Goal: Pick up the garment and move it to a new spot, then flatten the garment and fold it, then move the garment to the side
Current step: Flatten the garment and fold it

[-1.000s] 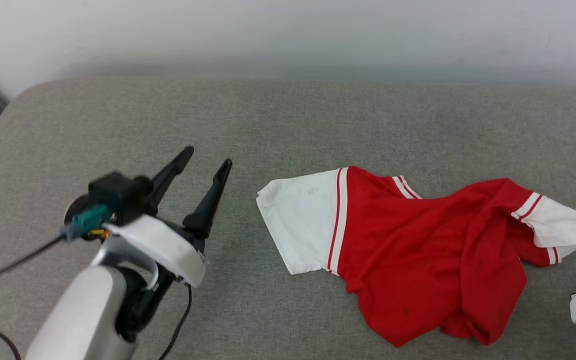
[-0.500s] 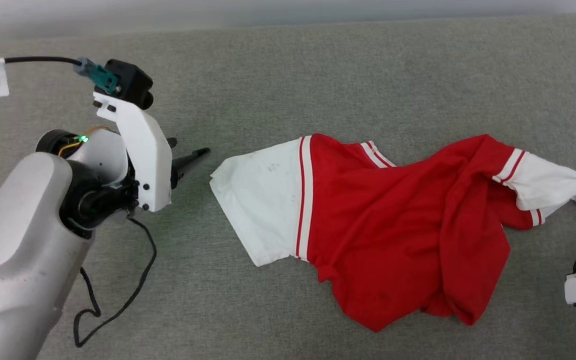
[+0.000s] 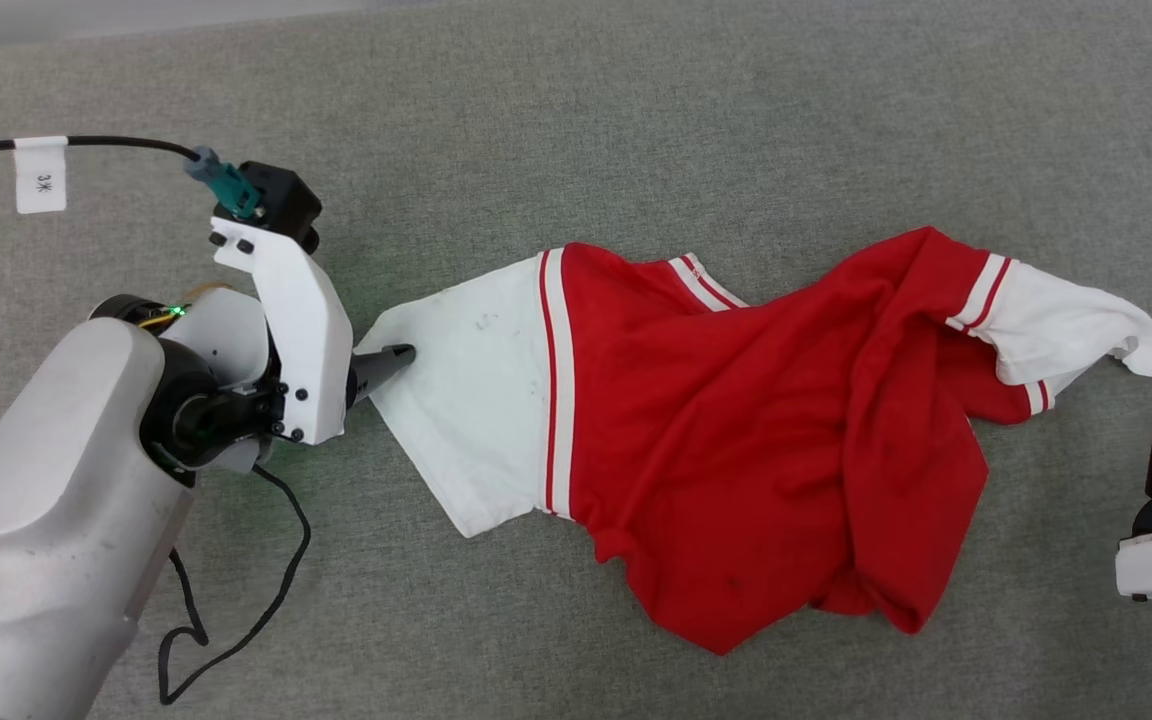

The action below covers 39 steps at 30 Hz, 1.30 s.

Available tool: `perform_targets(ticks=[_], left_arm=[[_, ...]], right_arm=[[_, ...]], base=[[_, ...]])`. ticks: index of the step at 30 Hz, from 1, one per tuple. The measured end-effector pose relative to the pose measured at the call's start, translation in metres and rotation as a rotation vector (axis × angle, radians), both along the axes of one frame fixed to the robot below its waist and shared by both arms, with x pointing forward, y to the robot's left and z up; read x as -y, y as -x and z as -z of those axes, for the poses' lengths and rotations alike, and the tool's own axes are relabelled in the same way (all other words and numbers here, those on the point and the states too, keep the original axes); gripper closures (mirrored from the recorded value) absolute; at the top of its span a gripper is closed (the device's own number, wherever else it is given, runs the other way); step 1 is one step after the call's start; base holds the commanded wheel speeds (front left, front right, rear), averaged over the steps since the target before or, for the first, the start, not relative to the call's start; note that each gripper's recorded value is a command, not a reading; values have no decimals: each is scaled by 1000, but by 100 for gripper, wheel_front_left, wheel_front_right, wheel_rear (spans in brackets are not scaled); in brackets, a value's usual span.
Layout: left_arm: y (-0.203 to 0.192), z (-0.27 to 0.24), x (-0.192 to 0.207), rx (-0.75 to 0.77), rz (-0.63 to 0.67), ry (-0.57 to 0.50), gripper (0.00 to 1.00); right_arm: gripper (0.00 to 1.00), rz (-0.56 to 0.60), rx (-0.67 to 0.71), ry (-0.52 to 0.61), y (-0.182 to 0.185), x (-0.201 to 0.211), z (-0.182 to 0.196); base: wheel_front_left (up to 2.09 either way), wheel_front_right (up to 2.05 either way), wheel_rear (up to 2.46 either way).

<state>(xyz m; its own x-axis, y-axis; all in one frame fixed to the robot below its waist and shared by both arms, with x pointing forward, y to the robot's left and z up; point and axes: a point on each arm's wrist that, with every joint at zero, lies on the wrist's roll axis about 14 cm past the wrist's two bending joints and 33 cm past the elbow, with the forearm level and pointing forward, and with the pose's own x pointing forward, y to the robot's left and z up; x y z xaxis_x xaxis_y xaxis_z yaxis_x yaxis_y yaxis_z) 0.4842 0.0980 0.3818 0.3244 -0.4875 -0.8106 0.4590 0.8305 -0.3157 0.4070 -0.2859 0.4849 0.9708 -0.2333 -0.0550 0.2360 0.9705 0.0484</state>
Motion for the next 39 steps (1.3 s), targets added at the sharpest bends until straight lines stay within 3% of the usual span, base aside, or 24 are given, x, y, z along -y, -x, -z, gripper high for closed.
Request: perform_targets(ticks=[1, 2, 10, 17, 27, 34, 39], left_arm=[[1, 3, 0, -5, 6, -8, 35], [2, 4, 0, -9, 10, -14, 100], [1, -5, -10, 87, -20, -25, 100], [-10, -59, -41, 349, -84, -29, 100], [15, -130, -59, 608, -95, 3, 100], [35, -143, -51, 655, -84, 39, 100], [41, -145, -48, 662, -83, 52, 100]], right_arm=[[0, 0, 0, 2, -1, 0, 0], [0, 0, -3, 3, -1, 0, 2], [0, -30, -8, 13, -5, -7, -2], [0, -128, -86, 40, -14, -20, -6], [0, -315, -528, 12, -32, -43, 28], [0, -315, -931, 110, -35, -22, 64], [0, -321, -1079, 112, -37, -23, 92]], base=[[0, 0, 0], [0, 0, 0], [0, 0, 0], [0, 0, 0], [0, 0, 0], [0, 0, 0], [0, 0, 0]])
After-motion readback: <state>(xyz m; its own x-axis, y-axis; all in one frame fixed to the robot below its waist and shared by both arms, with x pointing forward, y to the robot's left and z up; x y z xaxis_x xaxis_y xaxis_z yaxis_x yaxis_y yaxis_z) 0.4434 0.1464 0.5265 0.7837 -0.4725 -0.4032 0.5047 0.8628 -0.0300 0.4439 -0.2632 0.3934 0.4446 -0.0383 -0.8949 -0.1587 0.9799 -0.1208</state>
